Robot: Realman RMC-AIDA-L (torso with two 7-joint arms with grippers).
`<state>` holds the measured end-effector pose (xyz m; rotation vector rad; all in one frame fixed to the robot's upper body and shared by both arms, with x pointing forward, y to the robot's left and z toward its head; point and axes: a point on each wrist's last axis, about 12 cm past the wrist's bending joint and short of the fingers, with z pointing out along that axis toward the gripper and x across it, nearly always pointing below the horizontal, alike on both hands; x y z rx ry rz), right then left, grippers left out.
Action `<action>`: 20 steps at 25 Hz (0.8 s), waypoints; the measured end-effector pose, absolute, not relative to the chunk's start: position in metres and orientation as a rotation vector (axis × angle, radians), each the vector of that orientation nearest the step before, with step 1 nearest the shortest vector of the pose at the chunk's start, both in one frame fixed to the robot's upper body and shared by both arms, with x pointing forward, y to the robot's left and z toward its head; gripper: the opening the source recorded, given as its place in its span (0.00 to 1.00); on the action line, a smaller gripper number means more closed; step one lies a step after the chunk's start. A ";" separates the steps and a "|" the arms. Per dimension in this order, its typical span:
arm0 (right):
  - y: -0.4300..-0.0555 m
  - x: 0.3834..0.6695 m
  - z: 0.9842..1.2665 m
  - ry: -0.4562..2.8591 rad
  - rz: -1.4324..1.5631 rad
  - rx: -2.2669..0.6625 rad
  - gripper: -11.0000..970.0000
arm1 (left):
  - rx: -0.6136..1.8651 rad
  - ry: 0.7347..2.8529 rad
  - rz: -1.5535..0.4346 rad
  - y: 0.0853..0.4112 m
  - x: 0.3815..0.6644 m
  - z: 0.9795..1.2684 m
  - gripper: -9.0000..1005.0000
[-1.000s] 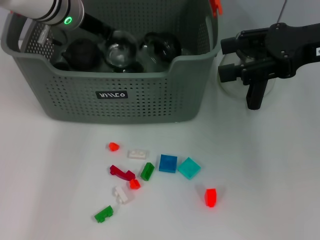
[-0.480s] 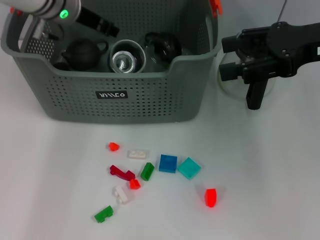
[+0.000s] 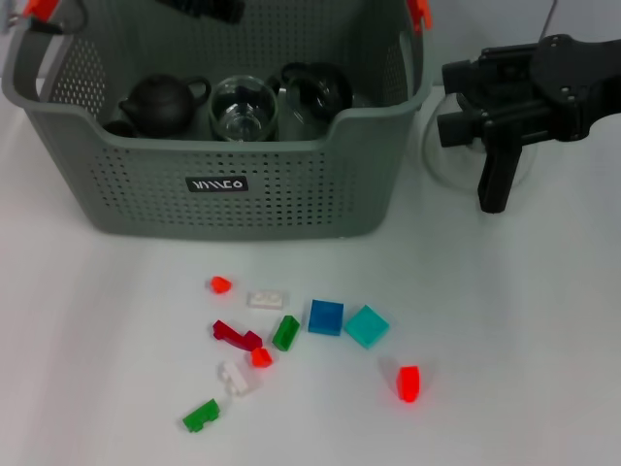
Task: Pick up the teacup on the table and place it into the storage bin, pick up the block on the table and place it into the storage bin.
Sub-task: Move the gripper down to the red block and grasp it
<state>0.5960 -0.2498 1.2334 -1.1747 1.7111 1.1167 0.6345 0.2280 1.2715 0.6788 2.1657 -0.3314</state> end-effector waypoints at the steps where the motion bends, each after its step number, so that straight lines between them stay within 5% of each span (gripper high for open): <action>1: -0.251 0.596 1.234 1.712 1.114 -1.172 0.91 | 0.695 2.161 -0.361 0.229 0.628 1.275 0.72; 9: -0.262 0.590 1.239 1.692 1.149 -1.193 0.91 | 0.919 2.070 -0.800 0.254 0.561 1.273 0.75; 20: -0.253 0.583 1.238 1.789 1.190 -1.345 0.91 | 1.012 1.976 -1.035 0.291 0.515 1.206 0.74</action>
